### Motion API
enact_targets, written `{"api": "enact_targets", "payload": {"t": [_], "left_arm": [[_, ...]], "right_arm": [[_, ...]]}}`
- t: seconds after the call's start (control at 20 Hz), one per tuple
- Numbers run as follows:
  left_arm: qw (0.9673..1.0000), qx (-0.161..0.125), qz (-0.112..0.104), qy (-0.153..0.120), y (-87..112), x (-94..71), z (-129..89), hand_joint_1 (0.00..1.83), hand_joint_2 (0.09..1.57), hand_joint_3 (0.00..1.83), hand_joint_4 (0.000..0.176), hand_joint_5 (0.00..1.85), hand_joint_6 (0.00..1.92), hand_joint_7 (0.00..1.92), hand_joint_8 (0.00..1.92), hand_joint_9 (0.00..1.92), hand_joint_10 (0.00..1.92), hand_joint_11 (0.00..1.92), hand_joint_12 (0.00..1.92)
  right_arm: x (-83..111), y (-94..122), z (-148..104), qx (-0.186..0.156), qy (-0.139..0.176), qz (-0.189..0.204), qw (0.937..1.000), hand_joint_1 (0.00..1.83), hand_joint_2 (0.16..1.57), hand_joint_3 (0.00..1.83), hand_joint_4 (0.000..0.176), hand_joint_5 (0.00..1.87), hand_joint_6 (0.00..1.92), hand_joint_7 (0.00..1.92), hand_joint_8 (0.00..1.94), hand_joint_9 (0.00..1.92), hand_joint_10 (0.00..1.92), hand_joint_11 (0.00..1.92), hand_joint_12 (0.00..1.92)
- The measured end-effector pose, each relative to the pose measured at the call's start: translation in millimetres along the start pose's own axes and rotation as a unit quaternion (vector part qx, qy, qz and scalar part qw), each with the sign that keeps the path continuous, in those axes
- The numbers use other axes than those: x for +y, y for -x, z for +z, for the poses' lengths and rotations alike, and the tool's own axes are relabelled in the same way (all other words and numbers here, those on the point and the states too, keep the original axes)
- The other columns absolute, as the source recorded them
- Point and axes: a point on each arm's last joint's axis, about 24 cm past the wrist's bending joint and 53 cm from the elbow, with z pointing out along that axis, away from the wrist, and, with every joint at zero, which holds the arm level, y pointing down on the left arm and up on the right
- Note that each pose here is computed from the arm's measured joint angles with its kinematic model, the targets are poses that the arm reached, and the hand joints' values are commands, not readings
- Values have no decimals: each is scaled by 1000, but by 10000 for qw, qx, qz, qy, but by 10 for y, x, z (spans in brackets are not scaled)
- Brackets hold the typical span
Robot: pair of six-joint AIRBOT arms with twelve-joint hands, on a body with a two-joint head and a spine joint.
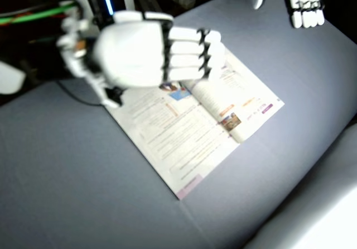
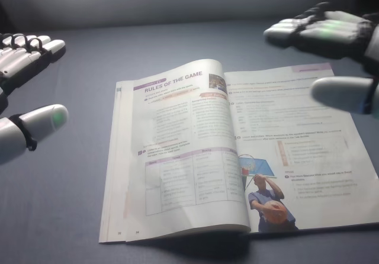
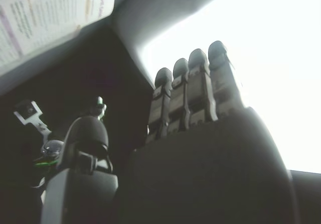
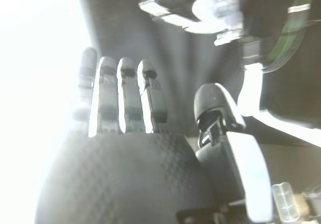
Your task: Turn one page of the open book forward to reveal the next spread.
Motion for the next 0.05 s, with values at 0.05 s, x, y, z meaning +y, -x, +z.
{"api": "enact_targets", "payload": {"t": [0.05], "left_arm": [[9998,-40,-133,-143,-16,-73,-31,90,1396,4,45,103,1,24,2,7,0,4,1]], "right_arm": [[-13,47,-69,-178,19,130,9998,0,1390,0,0,165,3,147,5,166,7,0,634]]}}
